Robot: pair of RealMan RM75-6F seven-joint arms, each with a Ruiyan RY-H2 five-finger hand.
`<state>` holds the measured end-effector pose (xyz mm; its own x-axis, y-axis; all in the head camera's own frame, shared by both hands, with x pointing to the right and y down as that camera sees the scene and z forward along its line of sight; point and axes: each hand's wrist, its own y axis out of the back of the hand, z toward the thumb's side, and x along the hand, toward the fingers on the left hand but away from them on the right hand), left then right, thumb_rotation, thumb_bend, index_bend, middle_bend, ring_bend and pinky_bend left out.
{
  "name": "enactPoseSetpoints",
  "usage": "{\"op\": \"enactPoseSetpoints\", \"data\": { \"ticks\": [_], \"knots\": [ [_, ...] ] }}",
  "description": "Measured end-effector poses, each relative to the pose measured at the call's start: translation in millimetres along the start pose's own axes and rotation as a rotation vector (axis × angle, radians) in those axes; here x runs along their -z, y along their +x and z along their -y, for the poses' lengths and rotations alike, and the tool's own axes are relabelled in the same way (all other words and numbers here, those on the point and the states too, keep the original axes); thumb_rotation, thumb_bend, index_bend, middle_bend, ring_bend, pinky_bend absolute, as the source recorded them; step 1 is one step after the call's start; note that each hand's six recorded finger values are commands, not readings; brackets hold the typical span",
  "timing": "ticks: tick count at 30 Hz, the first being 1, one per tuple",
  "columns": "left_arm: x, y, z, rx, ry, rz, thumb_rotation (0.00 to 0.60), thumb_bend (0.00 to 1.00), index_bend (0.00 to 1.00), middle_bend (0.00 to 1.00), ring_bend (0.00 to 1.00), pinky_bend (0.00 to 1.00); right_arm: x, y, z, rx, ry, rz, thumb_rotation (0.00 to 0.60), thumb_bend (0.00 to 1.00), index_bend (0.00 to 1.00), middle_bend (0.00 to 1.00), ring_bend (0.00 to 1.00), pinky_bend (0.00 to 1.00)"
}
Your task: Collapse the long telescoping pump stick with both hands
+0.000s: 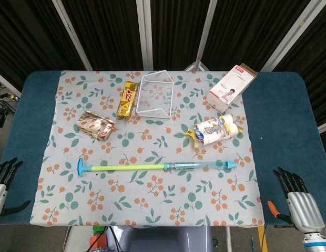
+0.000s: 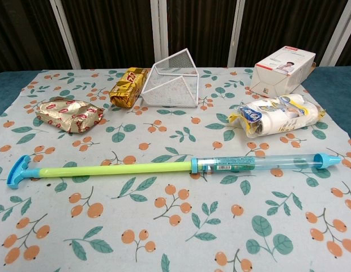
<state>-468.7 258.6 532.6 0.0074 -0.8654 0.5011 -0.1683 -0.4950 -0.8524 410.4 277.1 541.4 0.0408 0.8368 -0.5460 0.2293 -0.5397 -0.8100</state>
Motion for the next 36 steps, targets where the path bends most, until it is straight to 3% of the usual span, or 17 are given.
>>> {"op": "enactPoseSetpoints", "data": {
  "ticks": [25,36],
  "knots": [
    [-2,4,5,0.038,0.029,-0.012,0.6,0.08,0.0,0.0,0.0,0.01,1,0,2,-0.011,0.005,0.001,0.6,0.39,0.0,0.0,0.0,0.0],
    [-25,37,6,0.065,0.062,0.017,0.6,0.19,0.21,0.08,0.0,0.08,0,0,2,-0.013,0.004,0.0,0.6,0.39,0.0,0.0,0.0,0.0]
  ]
}}
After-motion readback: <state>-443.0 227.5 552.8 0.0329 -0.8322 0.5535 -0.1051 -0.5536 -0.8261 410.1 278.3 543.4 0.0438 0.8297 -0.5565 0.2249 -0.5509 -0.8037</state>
